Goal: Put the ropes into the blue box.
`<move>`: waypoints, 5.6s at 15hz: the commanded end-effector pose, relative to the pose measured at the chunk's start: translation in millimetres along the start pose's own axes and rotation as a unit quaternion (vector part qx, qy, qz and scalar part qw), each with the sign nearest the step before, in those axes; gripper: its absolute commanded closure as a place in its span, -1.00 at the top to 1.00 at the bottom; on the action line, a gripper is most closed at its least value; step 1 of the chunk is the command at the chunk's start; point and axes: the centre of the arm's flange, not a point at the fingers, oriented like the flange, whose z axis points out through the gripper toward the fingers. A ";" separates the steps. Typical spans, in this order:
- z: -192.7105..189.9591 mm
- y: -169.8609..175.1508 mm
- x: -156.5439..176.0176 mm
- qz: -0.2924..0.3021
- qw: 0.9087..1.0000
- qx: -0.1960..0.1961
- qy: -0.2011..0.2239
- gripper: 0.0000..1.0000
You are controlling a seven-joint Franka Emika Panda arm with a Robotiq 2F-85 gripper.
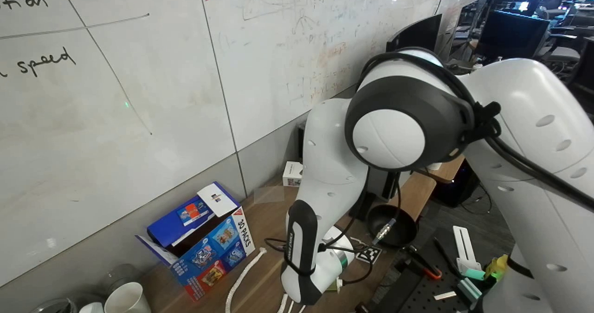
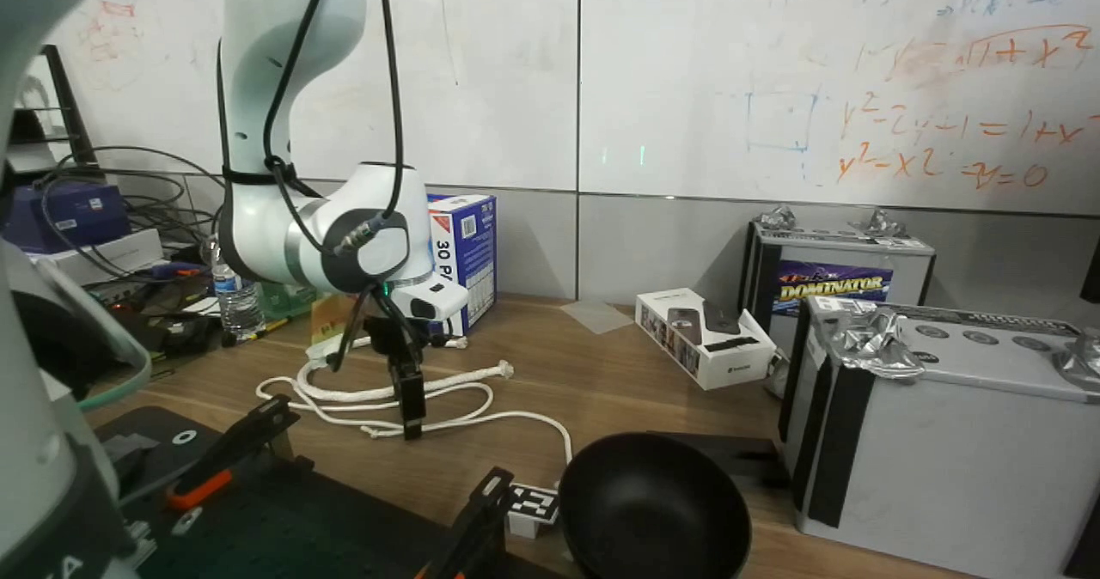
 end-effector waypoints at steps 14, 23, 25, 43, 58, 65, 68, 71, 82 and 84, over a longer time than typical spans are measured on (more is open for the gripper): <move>-2.2 3.0 0.2 0.006 1.000 0.007 0.009 -0.58; -19.7 -8.5 33.2 -0.020 0.999 0.046 -0.004 -0.94; -34.2 -23.0 46.8 -0.043 0.996 0.074 -0.002 -0.94; -349.8 -122.0 26.8 -0.277 0.944 0.157 0.084 -0.94; -575.2 -211.9 -13.7 -0.317 0.921 0.169 0.149 -0.94; -539.2 -272.6 0.9 -0.344 0.914 0.174 0.125 -0.94; -520.7 -282.7 10.1 -0.349 0.914 0.171 0.120 -0.94; -504.8 -287.5 20.5 -0.350 0.914 0.163 0.121 -0.94; -460.4 -273.9 44.4 -0.371 0.905 0.147 0.150 -0.94; -454.9 -273.8 43.1 -0.379 0.899 0.149 0.160 -0.94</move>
